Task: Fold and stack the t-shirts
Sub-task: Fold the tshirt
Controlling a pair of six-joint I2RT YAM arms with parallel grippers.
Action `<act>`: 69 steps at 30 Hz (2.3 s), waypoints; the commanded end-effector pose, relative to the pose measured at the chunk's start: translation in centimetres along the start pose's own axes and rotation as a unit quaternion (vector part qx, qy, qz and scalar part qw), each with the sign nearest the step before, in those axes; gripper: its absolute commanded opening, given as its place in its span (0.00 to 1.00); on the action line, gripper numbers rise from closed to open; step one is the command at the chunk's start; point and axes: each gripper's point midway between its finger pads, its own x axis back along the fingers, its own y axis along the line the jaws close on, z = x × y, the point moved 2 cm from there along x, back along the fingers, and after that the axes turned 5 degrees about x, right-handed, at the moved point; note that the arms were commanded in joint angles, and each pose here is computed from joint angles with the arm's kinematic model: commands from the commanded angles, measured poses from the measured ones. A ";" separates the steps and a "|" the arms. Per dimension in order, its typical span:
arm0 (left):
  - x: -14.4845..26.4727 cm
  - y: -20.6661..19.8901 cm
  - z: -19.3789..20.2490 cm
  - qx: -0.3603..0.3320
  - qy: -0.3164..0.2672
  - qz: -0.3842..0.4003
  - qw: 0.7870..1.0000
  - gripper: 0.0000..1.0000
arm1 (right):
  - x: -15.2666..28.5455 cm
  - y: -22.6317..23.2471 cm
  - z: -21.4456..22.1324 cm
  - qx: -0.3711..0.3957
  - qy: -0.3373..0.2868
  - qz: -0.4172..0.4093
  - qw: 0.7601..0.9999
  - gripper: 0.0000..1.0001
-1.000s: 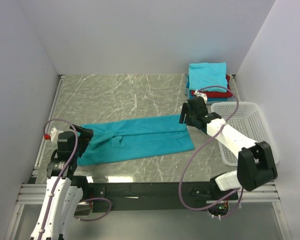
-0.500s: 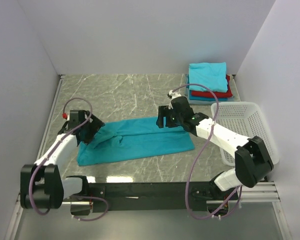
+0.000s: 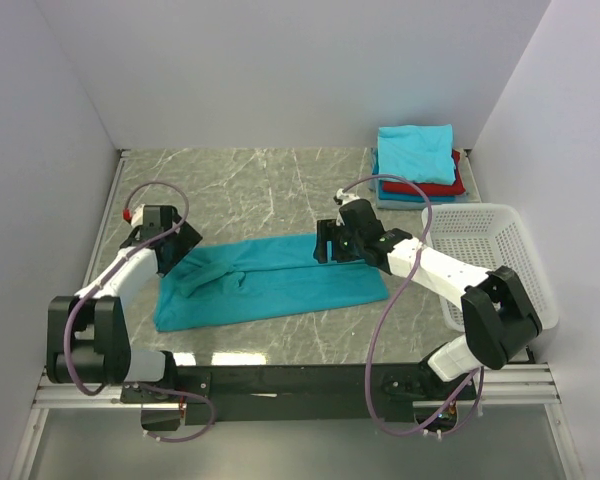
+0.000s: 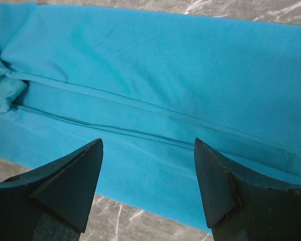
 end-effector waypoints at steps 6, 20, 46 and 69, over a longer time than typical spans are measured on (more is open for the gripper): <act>-0.3 -1.2 3.2 -0.020 0.073 0.073 0.994 0.99 | -0.5 -0.7 0.1 -0.004 -0.006 0.027 1.000 0.80; 3.3 -0.3 5.2 0.004 0.103 0.110 0.989 0.99 | -0.3 -1.4 0.2 -0.006 -0.008 0.046 0.999 0.80; 4.1 1.8 9.4 -0.006 0.159 0.117 0.980 0.99 | 0.2 -1.5 0.2 -0.006 -0.012 0.048 0.999 0.80; 8.2 -2.3 0.2 0.030 -0.001 0.133 0.991 1.00 | 0.3 14.9 -4.1 0.137 -0.038 -0.286 0.948 0.80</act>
